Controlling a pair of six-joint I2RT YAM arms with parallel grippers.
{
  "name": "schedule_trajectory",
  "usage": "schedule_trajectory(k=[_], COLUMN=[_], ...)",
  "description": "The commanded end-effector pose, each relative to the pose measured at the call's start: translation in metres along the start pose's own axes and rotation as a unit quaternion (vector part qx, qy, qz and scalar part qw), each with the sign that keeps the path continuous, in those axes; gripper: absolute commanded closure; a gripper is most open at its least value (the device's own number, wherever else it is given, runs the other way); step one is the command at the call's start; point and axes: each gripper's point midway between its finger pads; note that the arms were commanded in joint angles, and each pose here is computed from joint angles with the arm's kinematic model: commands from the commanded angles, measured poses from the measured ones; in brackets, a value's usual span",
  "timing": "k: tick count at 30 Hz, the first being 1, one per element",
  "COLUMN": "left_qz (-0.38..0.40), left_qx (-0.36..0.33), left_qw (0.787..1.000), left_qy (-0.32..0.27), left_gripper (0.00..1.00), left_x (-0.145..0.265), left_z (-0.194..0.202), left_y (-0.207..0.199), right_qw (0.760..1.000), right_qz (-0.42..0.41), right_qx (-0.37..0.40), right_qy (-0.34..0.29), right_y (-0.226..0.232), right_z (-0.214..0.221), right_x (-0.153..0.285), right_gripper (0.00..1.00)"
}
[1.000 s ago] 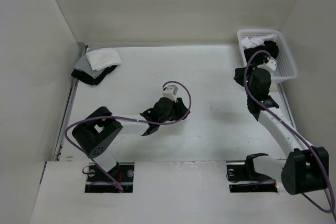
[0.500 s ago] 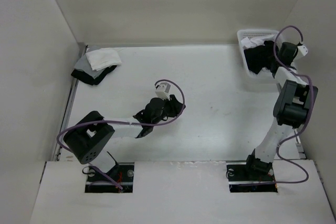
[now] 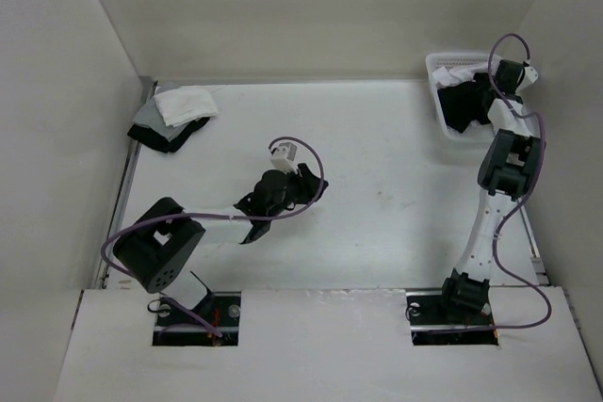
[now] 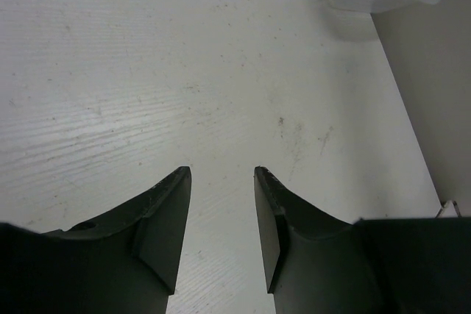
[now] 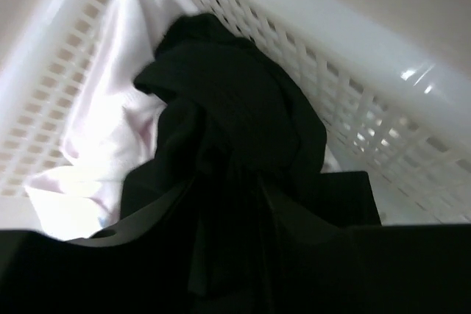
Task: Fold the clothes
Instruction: Grab the tank top from the pile, then move the tank top to the center of the board
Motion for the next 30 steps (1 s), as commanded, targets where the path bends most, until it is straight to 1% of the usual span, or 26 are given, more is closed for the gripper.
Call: schedule_trajectory(k=[1, 2, 3, 4, 6, 7, 8, 9, 10, 11, 12, 13, 15, 17, 19, 22, 24, 25, 26, 27, 29, 30], left_qz=[0.02, 0.02, 0.02, 0.019, 0.019, 0.02, 0.02, 0.02, 0.02, 0.021, 0.023, 0.022, 0.019, 0.014, 0.01, 0.004, 0.001, 0.001, -0.002, -0.007, -0.015, -0.025], left_qx=[0.02, 0.021, 0.022, 0.022, 0.023, 0.024, 0.022, 0.023, 0.024, 0.024, 0.022, 0.02, 0.022, 0.028, 0.032, 0.049, 0.058, 0.06, 0.068, 0.08, 0.087, 0.092], left_qw=[0.999, 0.999, 0.999, 0.999, 0.999, 0.999, 0.999, 0.999, 0.999, 0.999, 0.999, 0.999, 0.999, 0.999, 0.998, 0.996, 0.995, 0.994, 0.993, 0.99, 0.987, 0.984], left_qy=[-0.022, -0.022, -0.022, -0.023, -0.022, -0.02, -0.02, -0.02, -0.021, -0.022, -0.024, -0.029, -0.033, -0.04, -0.049, -0.068, -0.082, -0.087, -0.099, -0.116, -0.137, -0.152], left_gripper=[0.61, 0.61, 0.61, 0.61, 0.61, 0.61, 0.61, 0.61, 0.62, 0.62, 0.62, 0.62, 0.62, 0.62, 0.62, 0.62, 0.62, 0.62, 0.62, 0.62, 0.62, 0.62], left_x=[-0.002, -0.002, -0.002, -0.003, -0.003, -0.003, -0.004, -0.004, -0.004, -0.004, -0.003, -0.002, 0.0, 0.003, 0.005, 0.014, 0.02, 0.022, 0.027, 0.035, 0.046, 0.054], left_z=[-0.015, -0.016, -0.016, -0.016, -0.015, -0.015, -0.015, -0.015, -0.016, -0.016, -0.018, -0.021, -0.024, -0.029, -0.034, -0.048, -0.058, -0.062, -0.071, -0.083, -0.097, -0.106], left_y=[-0.003, -0.003, -0.002, -0.001, -0.001, -0.001, -0.001, -0.001, -0.001, -0.002, -0.003, -0.003, 0.0, 0.005, 0.01, 0.017, 0.02, 0.021, 0.024, 0.028, 0.034, 0.04], right_qw=[1.0, 1.0, 1.0, 1.0, 1.0, 0.998, 0.991, 0.986, 0.982, 0.975, 0.97, 0.962, 0.954, 0.938, 0.929, 0.895, 0.875, 0.872, 0.843, 0.824, 0.796, 0.777], right_qz=[0.015, 0.014, 0.01, 0.002, -0.013, -0.032, -0.081, -0.103, -0.12, -0.144, -0.16, -0.184, -0.211, -0.257, -0.289, -0.387, -0.438, -0.445, -0.506, -0.539, -0.582, -0.609], right_qx=[-0.003, -0.004, -0.009, -0.014, -0.02, -0.027, -0.035, -0.043, -0.047, -0.052, -0.054, -0.059, -0.068, -0.078, -0.08, -0.079, -0.074, -0.073, -0.066, -0.062, -0.061, -0.06], right_qy=[0.003, 0.002, 0.002, -0.003, -0.018, -0.041, -0.098, -0.123, -0.139, -0.162, -0.175, -0.192, -0.203, -0.217, -0.218, -0.206, -0.193, -0.191, -0.173, -0.163, -0.153, -0.149], right_y=[-0.002, -0.002, 0.0, 0.003, 0.011, 0.021, 0.046, 0.057, 0.066, 0.082, 0.093, 0.107, 0.12, 0.135, 0.146, 0.175, 0.187, 0.189, 0.199, 0.201, 0.201, 0.199], right_z=[-0.008, -0.009, -0.01, -0.012, -0.023, -0.037, -0.068, -0.083, -0.094, -0.111, -0.122, -0.135, -0.142, -0.142, -0.137, -0.12, -0.111, -0.109, -0.097, -0.09, -0.083, -0.082], right_x=[-0.004, -0.004, -0.002, 0.001, 0.01, 0.023, 0.06, 0.082, 0.099, 0.132, 0.155, 0.194, 0.233, 0.291, 0.325, 0.426, 0.477, 0.485, 0.548, 0.585, 0.631, 0.661], right_gripper=[0.75, 0.8, 0.93, 0.99, 1.0, 1.0, 1.0, 1.0, 1.0, 1.0, 1.0, 1.0, 1.0, 1.0, 1.0, 1.0, 1.0, 1.0, 0.99, 0.99, 0.99, 0.99])
Point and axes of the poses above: each gripper's point midway between its finger pads, its own x axis back along the fingers, its own y axis along the line the jaws close on, z = x × y, and after that the axes turned 1 degree about x, right-handed
